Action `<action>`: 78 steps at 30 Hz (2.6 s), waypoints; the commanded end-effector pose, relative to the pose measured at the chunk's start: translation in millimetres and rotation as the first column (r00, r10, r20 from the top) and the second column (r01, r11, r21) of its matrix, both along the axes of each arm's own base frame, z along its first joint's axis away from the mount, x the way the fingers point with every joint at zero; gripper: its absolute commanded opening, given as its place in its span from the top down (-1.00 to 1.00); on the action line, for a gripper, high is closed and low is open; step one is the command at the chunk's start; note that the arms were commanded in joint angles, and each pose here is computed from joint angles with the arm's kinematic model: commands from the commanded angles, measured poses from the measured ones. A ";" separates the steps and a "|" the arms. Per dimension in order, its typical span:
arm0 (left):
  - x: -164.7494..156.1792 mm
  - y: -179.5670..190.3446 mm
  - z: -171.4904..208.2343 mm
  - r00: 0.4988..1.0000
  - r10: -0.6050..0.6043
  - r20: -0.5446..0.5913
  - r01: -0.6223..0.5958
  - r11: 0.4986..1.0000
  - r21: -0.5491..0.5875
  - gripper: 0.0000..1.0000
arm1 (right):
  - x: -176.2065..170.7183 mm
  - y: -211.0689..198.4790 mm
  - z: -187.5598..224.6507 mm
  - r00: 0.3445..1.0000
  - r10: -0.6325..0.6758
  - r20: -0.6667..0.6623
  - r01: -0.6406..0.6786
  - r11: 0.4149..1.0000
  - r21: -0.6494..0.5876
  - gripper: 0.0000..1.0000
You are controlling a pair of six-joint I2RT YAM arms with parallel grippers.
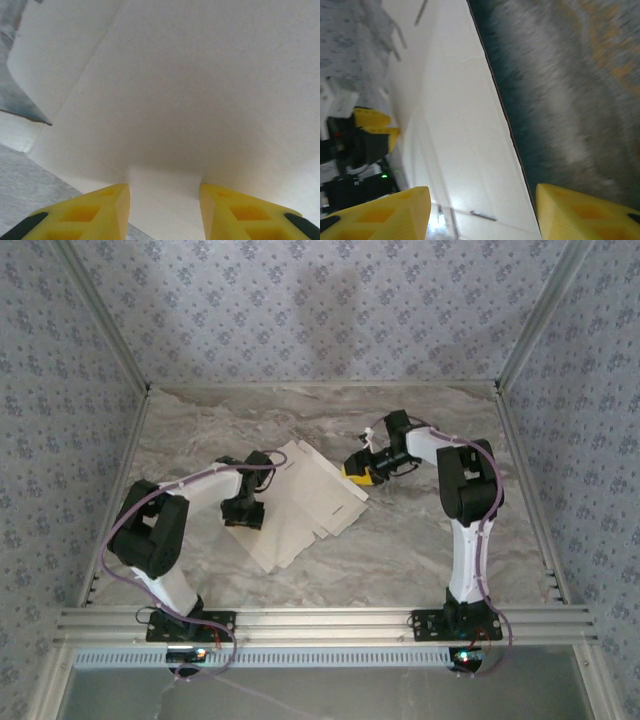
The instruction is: Fold the paper box
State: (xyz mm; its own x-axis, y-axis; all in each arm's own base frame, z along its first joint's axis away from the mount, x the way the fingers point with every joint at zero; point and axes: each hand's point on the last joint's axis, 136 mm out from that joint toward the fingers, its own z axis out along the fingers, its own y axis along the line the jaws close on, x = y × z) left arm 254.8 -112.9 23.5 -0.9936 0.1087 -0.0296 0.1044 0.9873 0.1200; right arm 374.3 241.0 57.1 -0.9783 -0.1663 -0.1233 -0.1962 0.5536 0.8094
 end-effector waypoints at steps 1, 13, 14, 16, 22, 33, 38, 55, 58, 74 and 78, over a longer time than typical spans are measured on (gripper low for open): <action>23.8 -1.1 2.9 0.997 -0.021 0.074 0.019 0.999 0.031 0.15 | -21.7 27.1 32.8 0.998 0.029 -0.054 -0.020 0.986 0.164 -0.17; 28.8 0.0 9.6 0.992 -0.028 0.119 0.023 0.999 0.037 0.15 | -10.0 2.6 5.2 1.000 0.017 -0.009 -0.018 0.989 -0.145 -0.21; 28.6 -0.6 9.6 0.992 -0.029 0.120 0.025 0.999 0.035 0.15 | -7.7 5.8 1.9 0.999 0.026 -0.019 -0.028 0.991 -0.134 -0.21; 27.9 -1.0 9.1 0.992 -0.029 0.120 0.026 0.999 0.032 0.15 | -6.8 14.9 -3.4 0.997 0.040 -0.060 -0.045 0.996 -0.082 -0.20; 27.1 -4.4 8.3 0.992 -0.046 0.121 0.043 0.999 0.028 0.15 | -0.8 35.0 -10.2 0.993 0.073 -0.089 -0.073 0.997 0.001 -0.17; 24.9 -6.0 8.9 0.988 -0.081 0.130 0.074 0.995 0.062 0.15 | 12.9 15.0 -41.3 0.986 0.169 -0.010 -0.163 0.929 -0.333 0.21; 28.1 -8.0 21.8 0.983 -0.068 0.173 0.062 0.997 0.036 0.19 | 26.2 4.2 -31.2 0.963 0.250 0.102 -0.171 0.857 -0.486 0.57; 96.5 -50.4 296.0 0.331 -0.224 0.917 0.465 0.884 0.048 -0.59 | 5.6 24.1 246.2 0.174 0.592 0.787 -0.228 0.802 -0.553 1.00; 101.6 -55.3 339.7 0.114 -0.318 0.941 0.506 0.834 0.220 -0.59 | -13.3 15.2 262.6 0.014 0.676 0.737 -0.229 0.720 -0.655 1.00; 37.2 -83.4 425.3 -0.338 -0.355 0.872 0.693 0.533 0.486 -0.28 | -38.9 -41.4 292.4 -0.214 0.819 0.532 0.045 0.552 -0.833 1.00; 16.2 -89.9 430.9 -0.346 -0.401 0.848 0.753 0.421 0.506 0.04 | -40.5 -48.9 290.5 -0.244 0.843 0.478 0.088 0.511 -0.855 1.00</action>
State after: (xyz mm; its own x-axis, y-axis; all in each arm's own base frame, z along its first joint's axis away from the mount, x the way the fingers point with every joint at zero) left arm 302.7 -198.2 433.9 0.3598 0.4216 -0.8324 0.5999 0.5788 0.5524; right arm 332.1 204.8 345.0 0.2724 -0.8551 -0.4412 -0.7602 0.0898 -0.6435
